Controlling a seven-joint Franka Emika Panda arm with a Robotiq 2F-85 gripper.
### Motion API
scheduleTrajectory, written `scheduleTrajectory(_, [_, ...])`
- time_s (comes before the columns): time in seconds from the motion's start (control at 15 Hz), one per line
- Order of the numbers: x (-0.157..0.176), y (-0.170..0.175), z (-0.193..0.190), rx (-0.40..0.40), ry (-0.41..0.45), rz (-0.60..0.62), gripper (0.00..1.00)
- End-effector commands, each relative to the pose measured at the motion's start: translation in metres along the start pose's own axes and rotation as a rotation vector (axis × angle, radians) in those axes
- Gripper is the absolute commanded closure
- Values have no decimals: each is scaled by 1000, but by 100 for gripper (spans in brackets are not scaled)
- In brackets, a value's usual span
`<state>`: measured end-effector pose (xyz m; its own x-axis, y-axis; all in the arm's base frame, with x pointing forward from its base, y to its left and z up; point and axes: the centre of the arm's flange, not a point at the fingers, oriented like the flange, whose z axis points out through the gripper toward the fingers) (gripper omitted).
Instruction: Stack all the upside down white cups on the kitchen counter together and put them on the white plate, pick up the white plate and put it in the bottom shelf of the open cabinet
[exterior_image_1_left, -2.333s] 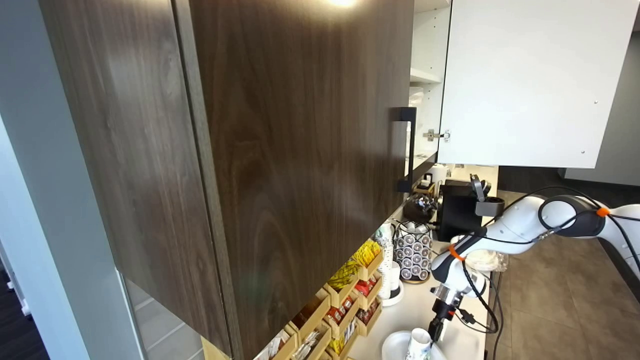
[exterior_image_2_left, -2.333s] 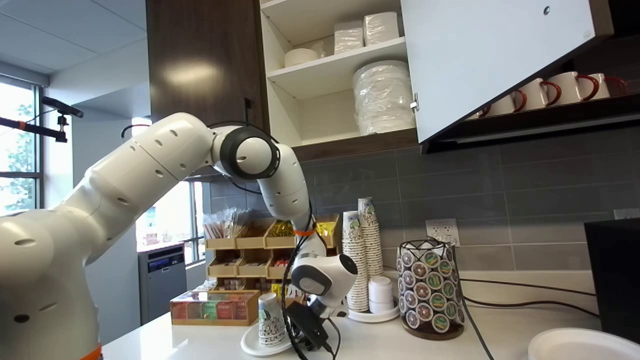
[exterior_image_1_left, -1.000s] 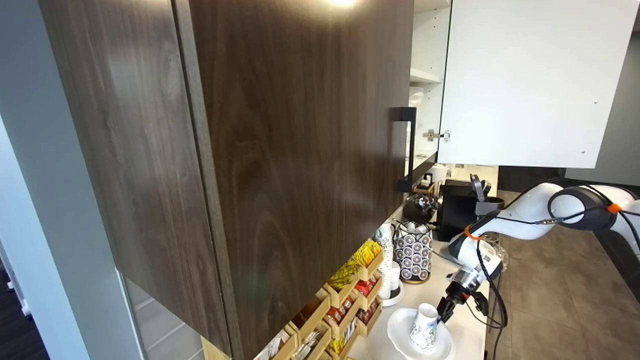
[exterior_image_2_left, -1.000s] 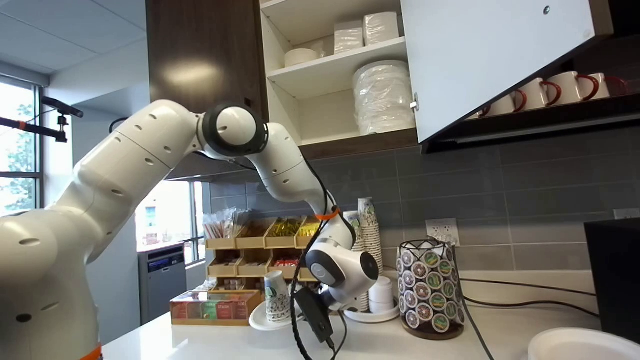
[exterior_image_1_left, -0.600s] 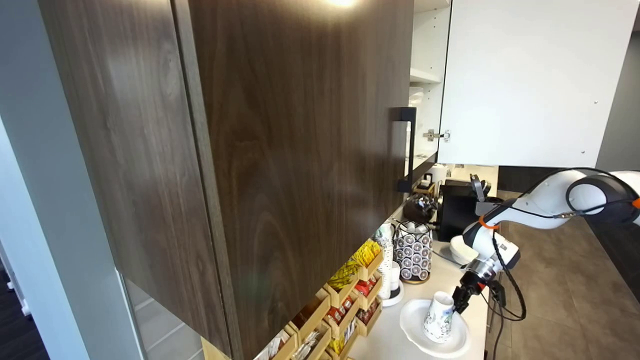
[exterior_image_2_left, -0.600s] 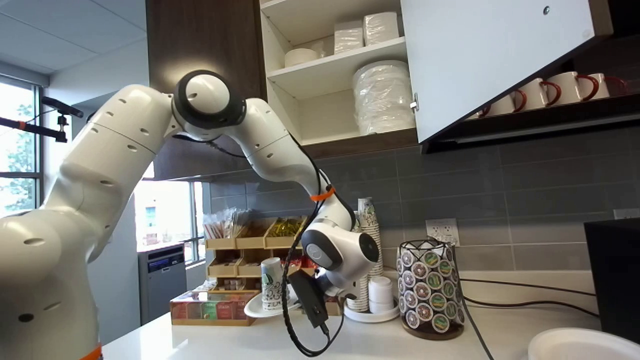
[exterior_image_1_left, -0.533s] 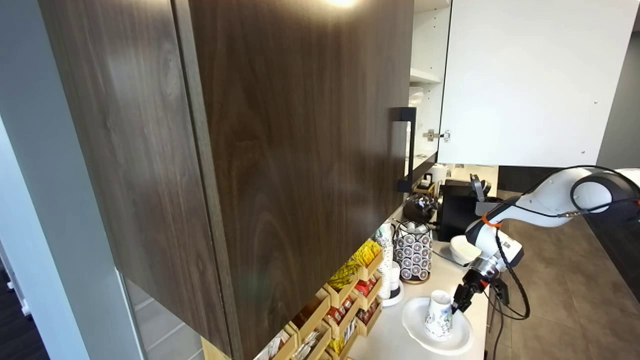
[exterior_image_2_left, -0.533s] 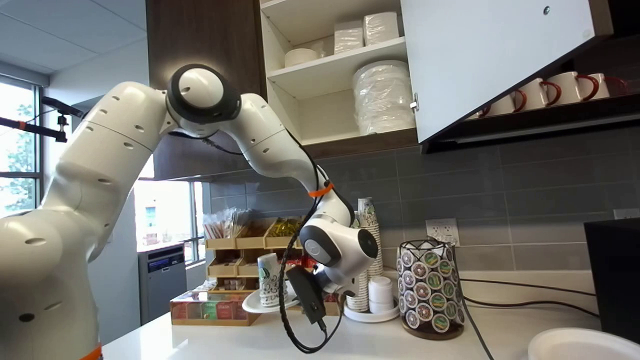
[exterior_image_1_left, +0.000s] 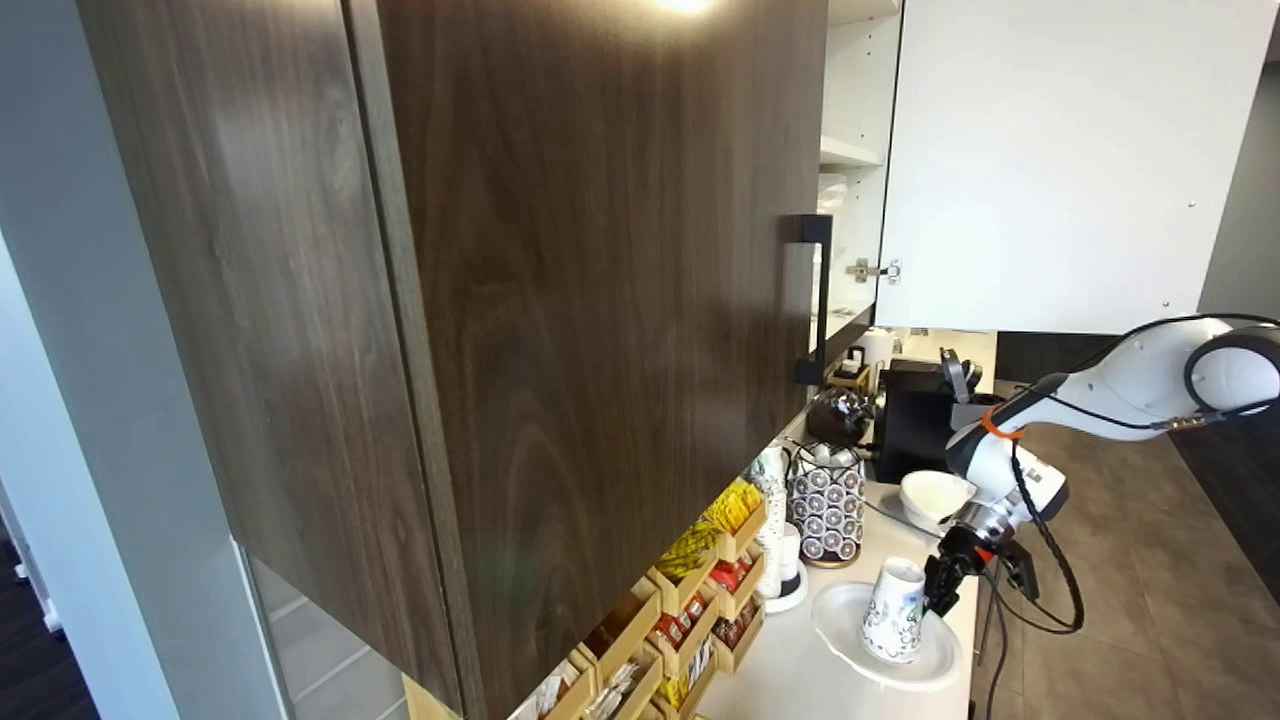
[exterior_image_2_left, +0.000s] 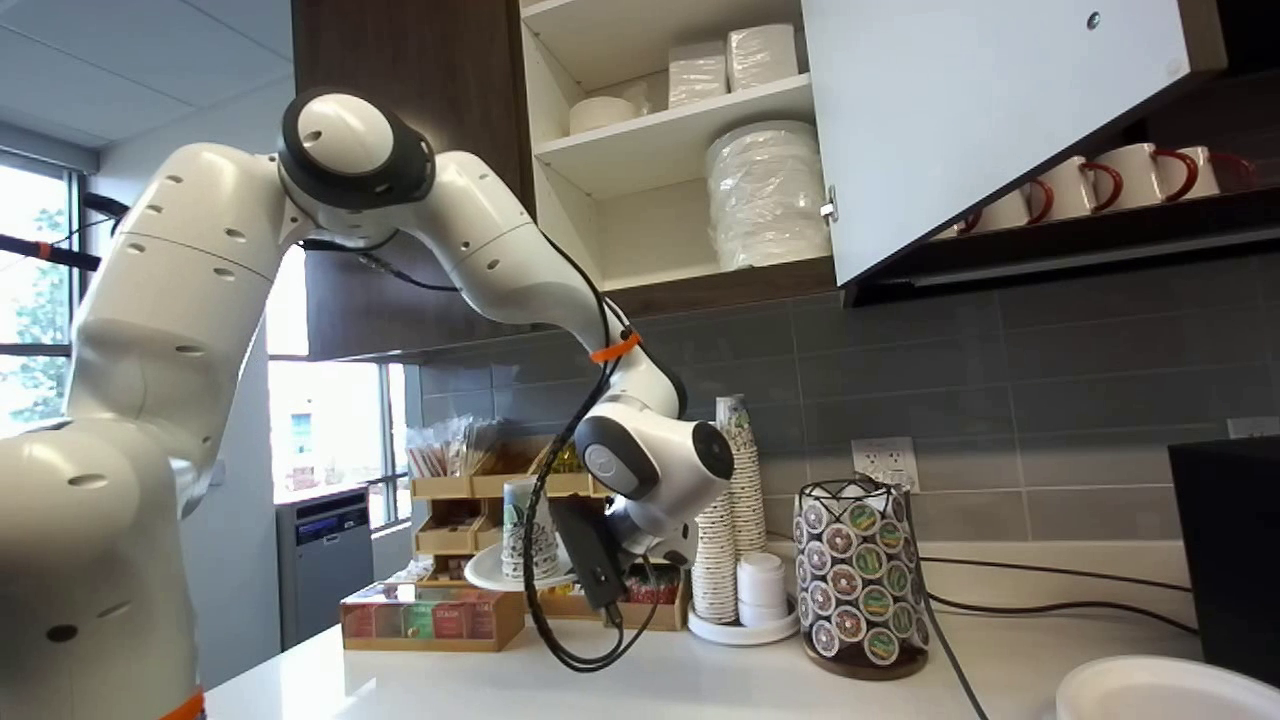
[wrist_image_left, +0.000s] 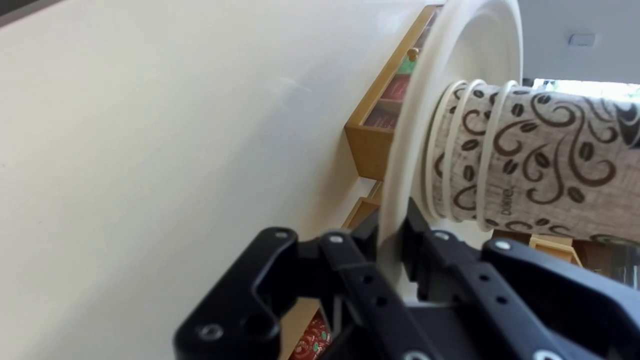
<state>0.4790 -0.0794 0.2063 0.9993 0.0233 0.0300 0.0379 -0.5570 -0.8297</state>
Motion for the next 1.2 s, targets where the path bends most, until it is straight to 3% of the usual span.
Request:
scheduleTrajectory(0.0, [0,0,0,0,0,1,92])
scheduleTrajectory(0.33, [-3,2,1,1,-1,8,93])
scheduleTrajectory(1.13, [-15,-54,-86,-100,45,2,92])
